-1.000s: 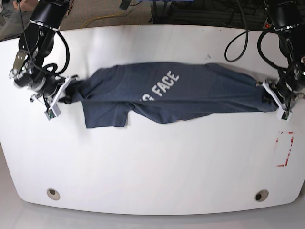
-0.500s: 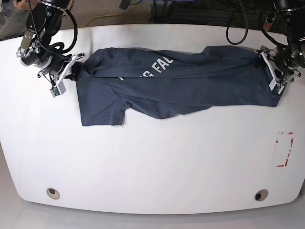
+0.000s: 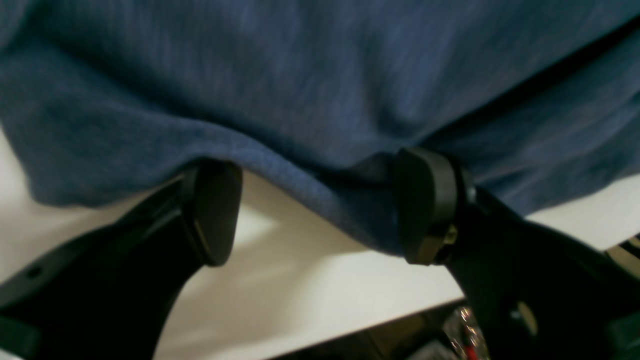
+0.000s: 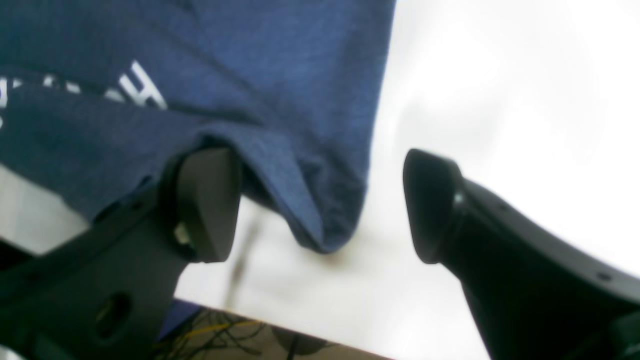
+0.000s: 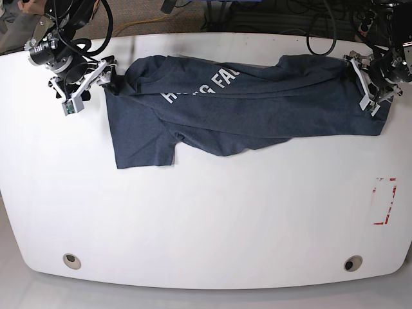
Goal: Fold the T-shirt properly
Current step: 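Open both grippers and release the shirt edges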
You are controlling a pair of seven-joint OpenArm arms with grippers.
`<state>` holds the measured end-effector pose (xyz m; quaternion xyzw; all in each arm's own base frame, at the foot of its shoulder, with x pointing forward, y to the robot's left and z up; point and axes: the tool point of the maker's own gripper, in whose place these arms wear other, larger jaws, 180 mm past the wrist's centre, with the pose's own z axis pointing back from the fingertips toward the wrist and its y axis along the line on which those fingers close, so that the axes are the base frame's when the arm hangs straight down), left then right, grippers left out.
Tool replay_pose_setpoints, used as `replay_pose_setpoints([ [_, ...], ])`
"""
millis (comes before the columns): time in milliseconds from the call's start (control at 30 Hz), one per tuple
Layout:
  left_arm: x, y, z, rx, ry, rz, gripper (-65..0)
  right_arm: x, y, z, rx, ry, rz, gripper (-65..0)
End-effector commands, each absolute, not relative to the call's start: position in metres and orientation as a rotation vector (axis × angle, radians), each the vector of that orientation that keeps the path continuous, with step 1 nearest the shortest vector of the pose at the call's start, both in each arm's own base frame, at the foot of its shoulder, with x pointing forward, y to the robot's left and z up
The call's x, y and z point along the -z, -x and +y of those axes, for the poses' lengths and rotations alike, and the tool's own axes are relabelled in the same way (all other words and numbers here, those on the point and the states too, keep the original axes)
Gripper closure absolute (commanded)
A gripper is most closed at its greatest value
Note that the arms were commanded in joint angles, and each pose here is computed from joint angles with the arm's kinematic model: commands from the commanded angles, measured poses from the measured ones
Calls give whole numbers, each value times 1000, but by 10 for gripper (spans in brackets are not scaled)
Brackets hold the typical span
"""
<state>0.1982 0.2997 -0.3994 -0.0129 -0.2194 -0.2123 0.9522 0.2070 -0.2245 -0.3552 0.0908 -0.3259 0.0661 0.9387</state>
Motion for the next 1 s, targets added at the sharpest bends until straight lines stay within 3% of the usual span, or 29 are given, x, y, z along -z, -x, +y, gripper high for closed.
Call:
replay_pose_setpoints([
  [0, 379, -213, 301, 462, -2, -512, -446, 337, -224, -229, -145, -168, -742, -474],
  [300, 329, -232, 294, 440, 30, -681, -440, 332, -268, -235, -103, -212, -805, -474],
  [500, 301, -234, 315, 404, -10, -712, -440, 358, -292, -248, -53, -288, -747, -474],
  [800, 282, -244, 339, 336, -66, -775, -447, 389, -303, -271, 11, -277, -668, -474],
  [967, 285, -247, 365, 235, -65, -787, -447, 403, -303, -249, -37, -316, -617, -474],
])
